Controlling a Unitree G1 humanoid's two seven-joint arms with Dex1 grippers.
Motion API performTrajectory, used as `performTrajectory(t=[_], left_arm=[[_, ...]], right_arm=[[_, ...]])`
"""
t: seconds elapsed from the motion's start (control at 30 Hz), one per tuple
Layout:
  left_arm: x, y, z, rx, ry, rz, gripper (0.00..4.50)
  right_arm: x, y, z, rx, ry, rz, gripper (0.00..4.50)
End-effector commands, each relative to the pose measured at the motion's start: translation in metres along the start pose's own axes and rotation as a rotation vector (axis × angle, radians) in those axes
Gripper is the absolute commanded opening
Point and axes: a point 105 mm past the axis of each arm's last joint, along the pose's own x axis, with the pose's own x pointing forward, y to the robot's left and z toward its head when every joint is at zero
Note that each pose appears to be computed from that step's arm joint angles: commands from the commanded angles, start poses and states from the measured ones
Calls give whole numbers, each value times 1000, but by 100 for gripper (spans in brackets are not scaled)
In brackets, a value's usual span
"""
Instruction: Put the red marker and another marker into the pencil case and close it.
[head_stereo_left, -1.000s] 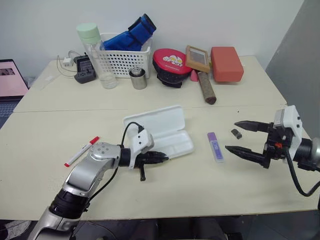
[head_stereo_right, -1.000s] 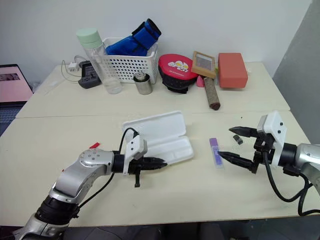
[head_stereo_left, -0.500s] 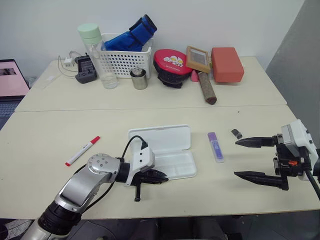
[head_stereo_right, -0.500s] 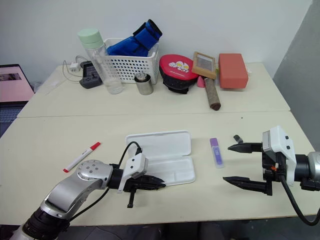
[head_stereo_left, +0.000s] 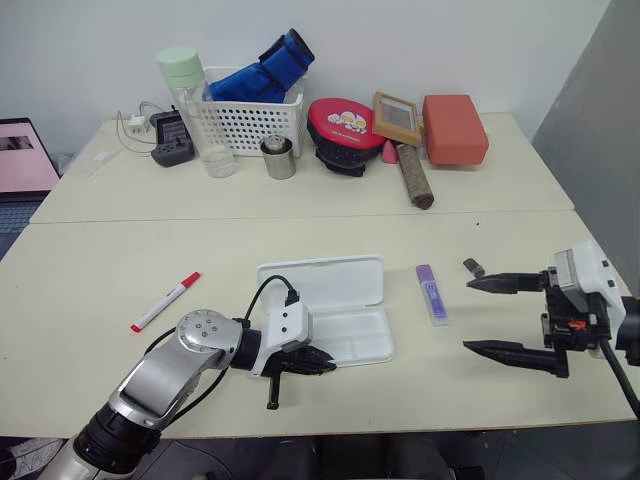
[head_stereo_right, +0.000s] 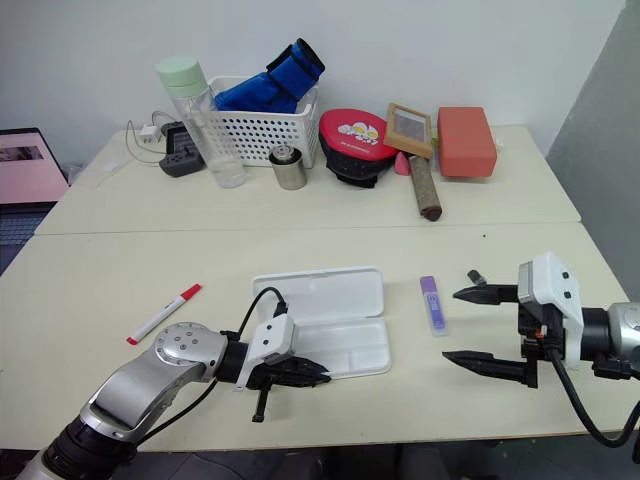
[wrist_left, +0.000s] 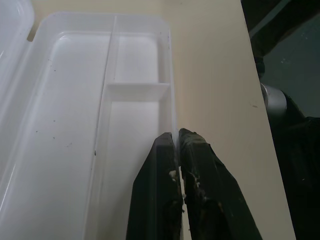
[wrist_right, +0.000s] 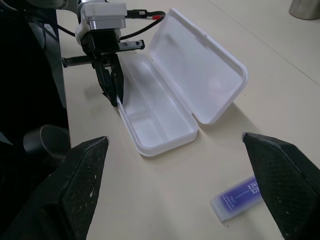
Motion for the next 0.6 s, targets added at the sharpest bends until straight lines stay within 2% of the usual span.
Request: performTrajectory(t=[0.03, 0.07, 0.1, 0.13, 0.23, 0.6], left_arm=[[1, -7, 5, -5, -23, -22, 3], [1, -8, 6, -8, -27, -25, 28], [1, -9, 8, -19, -33, -35, 28], [1, -11, 9, -25, -40, -42, 57], [0, -12, 12, -35, -50, -43, 78], [0, -12, 12, -48, -56, -27, 231]], right_arm=[[-2, -3, 7, -45, -7, -15, 450], [-2, -3, 6, -46, -6, -15, 450], [-2, -3, 6, -47, -5, -14, 450], [-2, -3, 6, -48, -5, -12, 450], [-2, -3, 7, -52, -5, -6, 450], [-1, -6, 7, -56, -7, -3, 450]])
